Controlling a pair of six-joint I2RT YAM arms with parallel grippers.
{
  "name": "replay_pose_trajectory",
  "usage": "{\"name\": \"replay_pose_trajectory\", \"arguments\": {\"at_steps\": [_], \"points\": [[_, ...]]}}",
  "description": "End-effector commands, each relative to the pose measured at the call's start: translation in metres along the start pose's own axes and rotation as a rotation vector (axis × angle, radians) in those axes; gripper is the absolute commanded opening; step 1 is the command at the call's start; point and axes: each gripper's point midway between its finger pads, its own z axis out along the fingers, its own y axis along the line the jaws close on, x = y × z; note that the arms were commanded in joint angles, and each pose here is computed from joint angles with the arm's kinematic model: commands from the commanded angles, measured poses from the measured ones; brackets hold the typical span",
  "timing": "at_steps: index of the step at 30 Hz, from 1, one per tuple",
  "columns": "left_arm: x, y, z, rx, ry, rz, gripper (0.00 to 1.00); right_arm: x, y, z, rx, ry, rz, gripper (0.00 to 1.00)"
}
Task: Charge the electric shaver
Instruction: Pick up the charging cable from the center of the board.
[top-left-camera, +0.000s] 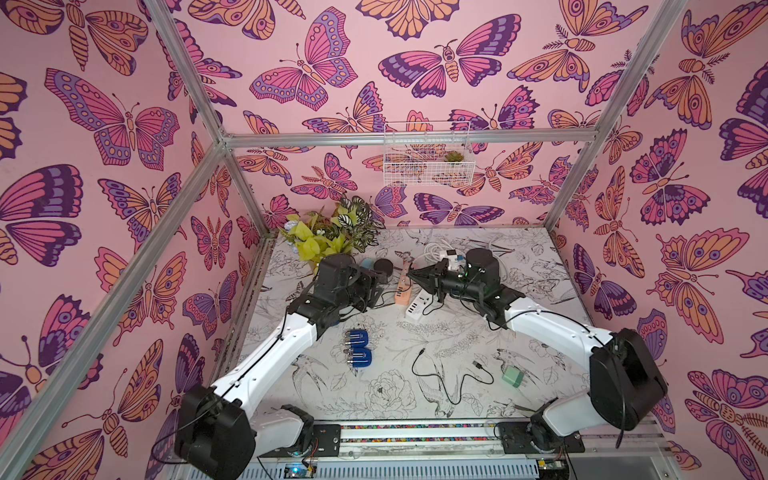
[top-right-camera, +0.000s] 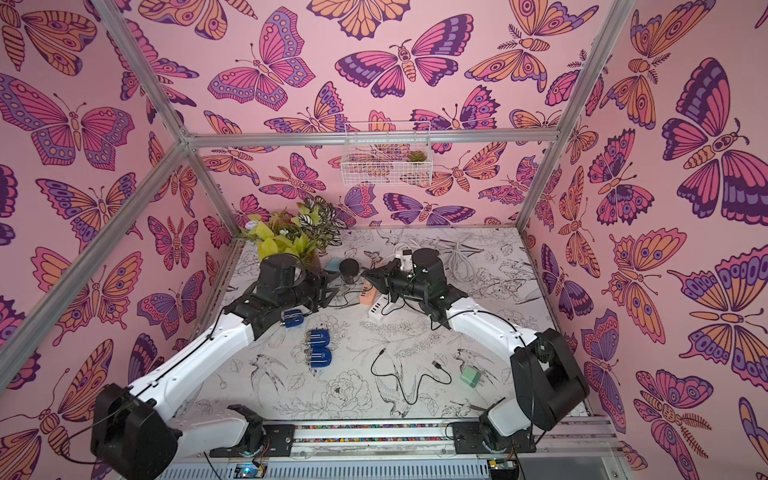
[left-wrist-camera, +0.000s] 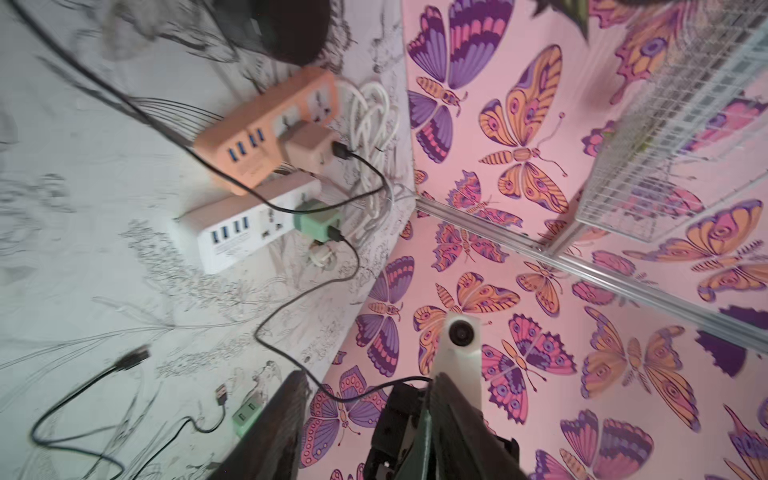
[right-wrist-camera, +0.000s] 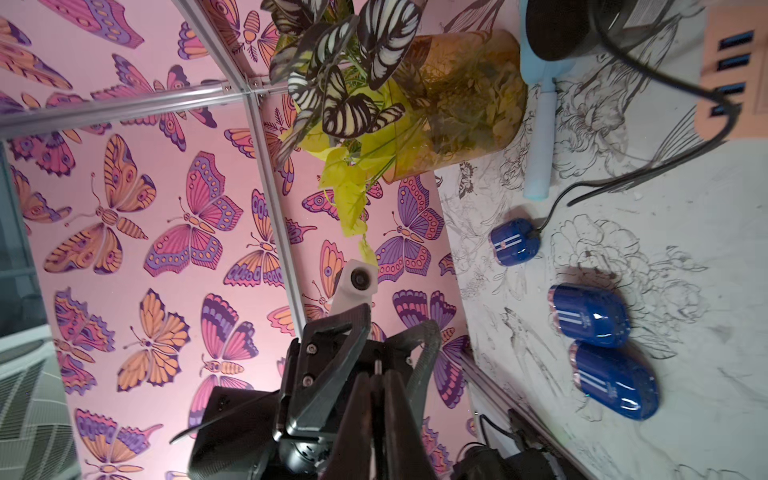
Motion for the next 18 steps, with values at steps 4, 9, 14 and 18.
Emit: {"name": "replay_pose_trajectory", "arguments": {"at_steps": [4, 9, 14, 18], "points": [[-0.027, 0.120, -0.033, -0.444, -0.181, -0.174, 0.51, 0.016, -0.015, -0.012, 0.011, 0.057, -0.192, 0.00], [-0.040, 0.144, -0.028, -0.516, -0.244, -0.323, 0.59, 0.021, -0.013, -0.013, 0.007, 0.077, -0.228, 0.00], [-0.046, 0.157, -0.007, -0.583, -0.264, -0.452, 0.60, 0.028, -0.008, -0.014, 0.004, 0.116, -0.258, 0.00], [-0.049, 0.167, 0.001, -0.621, -0.293, -0.516, 0.61, 0.029, -0.009, -0.015, 0.002, 0.122, -0.256, 0.00]]}}
